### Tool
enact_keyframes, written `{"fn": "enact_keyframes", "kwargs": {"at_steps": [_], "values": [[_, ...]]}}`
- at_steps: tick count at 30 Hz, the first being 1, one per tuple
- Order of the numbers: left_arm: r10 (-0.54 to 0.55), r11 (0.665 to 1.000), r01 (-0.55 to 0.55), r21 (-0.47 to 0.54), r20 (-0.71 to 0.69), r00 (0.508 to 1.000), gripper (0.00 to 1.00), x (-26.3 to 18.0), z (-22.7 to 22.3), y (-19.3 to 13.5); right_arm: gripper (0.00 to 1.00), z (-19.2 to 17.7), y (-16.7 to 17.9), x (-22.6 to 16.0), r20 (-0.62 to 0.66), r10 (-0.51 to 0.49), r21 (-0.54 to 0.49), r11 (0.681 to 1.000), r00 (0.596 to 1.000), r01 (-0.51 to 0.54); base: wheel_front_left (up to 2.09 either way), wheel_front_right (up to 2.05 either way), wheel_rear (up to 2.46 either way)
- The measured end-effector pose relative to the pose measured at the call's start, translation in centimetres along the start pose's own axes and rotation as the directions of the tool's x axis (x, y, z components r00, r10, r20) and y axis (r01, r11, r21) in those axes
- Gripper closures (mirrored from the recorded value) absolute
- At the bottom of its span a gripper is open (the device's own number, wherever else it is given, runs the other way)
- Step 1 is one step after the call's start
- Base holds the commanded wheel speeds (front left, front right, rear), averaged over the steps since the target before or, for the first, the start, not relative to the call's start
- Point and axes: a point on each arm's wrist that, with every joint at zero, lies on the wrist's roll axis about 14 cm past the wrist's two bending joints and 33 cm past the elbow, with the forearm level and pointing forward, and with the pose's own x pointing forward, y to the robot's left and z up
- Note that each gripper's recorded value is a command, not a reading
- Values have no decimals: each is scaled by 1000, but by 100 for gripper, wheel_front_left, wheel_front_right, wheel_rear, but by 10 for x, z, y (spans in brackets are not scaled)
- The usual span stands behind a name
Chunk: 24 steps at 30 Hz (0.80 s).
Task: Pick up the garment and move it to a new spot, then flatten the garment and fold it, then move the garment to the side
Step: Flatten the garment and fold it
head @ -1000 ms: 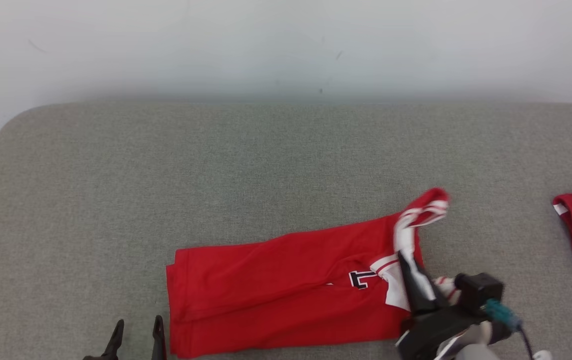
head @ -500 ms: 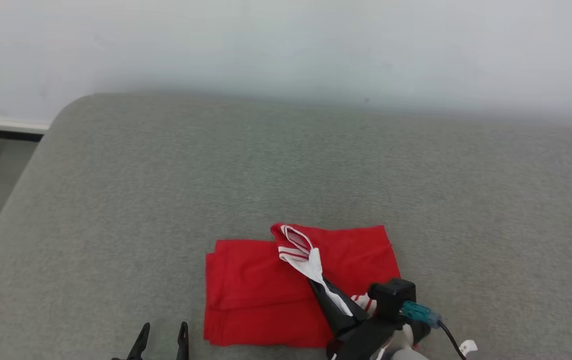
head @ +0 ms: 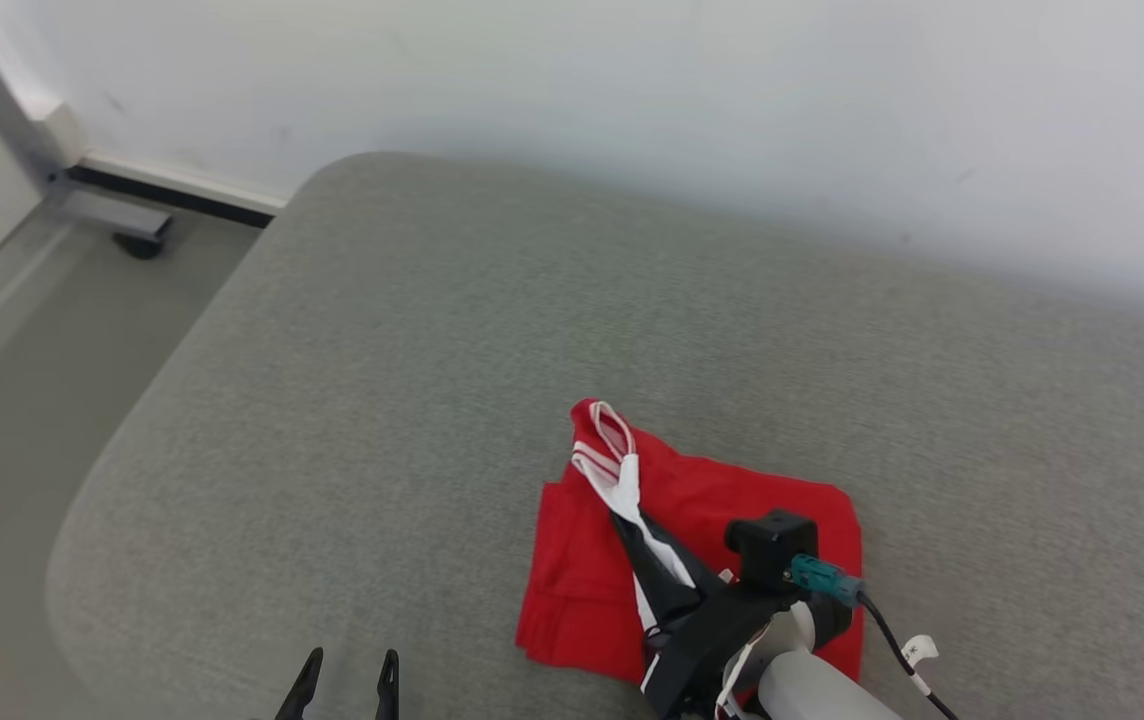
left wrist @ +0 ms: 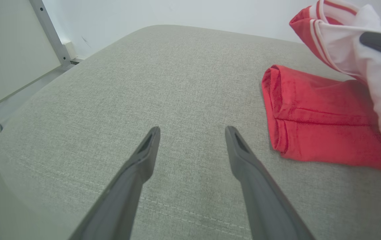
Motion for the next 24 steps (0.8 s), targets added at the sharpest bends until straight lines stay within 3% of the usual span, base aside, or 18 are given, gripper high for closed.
{"fn": "enact_keyframes", "kwargs": {"at_steps": [1,2,3,8,15,19,24], "values": [[12,1000,-12,-1,3,1000,0,-2,1,4,93,1,1,3,0,4,-5,1000,1000,-4,0,0,0],[22,1000,-22,-2,5,1000,0,-5,1,7,54,1,2,6,-1,8,-9,1000,1000,-8,0,0,0],[33,999,-33,-3,6,999,0,-7,1,10,0,2,4,8,2,16,-11,1000,1000,-16,0,0,0],[58,998,-58,-7,14,998,0,-11,3,17,0,20,11,15,62,30,16,999,998,-31,0,0,0],[1,1000,-1,3,32,999,0,4,10,0,0,38,-38,-9,137,-125,13,992,983,124,0,0,0],[-45,999,44,11,52,998,0,17,19,-14,0,47,-75,-35,181,-242,-5,969,953,247,0,0,0],[-99,995,98,24,69,993,0,31,26,-31,0,49,-115,-77,213,-384,-20,917,898,397,0,0,0]]}}
